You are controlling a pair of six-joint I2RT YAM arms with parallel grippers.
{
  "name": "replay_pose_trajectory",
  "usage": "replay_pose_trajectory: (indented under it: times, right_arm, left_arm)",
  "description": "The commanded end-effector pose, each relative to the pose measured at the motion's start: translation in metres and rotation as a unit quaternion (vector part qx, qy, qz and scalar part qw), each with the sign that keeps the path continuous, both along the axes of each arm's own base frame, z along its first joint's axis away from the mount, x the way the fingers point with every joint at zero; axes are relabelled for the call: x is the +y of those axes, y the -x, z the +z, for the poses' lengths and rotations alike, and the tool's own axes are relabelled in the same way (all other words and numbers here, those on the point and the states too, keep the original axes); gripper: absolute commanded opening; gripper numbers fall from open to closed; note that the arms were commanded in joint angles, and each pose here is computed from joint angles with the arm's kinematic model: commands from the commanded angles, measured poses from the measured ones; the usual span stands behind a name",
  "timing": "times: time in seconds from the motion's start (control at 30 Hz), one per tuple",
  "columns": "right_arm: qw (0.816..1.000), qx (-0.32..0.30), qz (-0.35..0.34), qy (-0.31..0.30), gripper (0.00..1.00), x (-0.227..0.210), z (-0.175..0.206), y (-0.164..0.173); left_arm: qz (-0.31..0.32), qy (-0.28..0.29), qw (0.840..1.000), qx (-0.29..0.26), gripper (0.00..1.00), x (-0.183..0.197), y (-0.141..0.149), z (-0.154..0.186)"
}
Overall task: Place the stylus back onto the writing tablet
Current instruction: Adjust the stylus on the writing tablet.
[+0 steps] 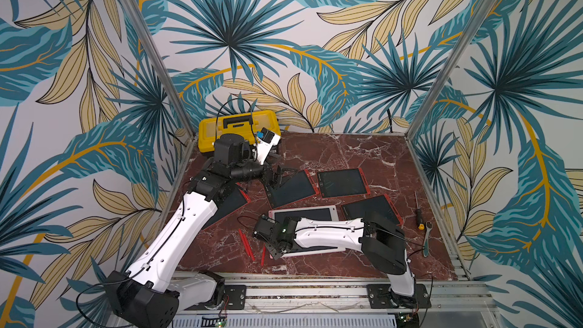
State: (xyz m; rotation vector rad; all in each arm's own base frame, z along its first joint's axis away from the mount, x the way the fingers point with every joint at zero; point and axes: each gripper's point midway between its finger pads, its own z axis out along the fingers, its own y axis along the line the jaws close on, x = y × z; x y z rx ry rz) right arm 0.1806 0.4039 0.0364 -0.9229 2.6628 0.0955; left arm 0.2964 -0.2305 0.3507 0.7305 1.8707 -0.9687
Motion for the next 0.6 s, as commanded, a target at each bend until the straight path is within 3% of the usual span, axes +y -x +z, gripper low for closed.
replay_pose_trajectory:
  times: [0.0, 0.57]
  right_arm:
    - [1.000, 0.001, 0.001, 0.003, 0.43, -0.0008, 0.0033, 0.0013]
    - [0.999, -0.001, 0.018, 0.030, 0.52, 0.0036, 0.0009, -0.0017]
  left_arm:
    - [0.000, 0.001, 1.000, -0.004, 1.00, 0.0019, 0.0058, -0.0011]
    - [0.001, 0.001, 1.000, -0.007, 0.99, 0.0024, 0.0067, 0.0001]
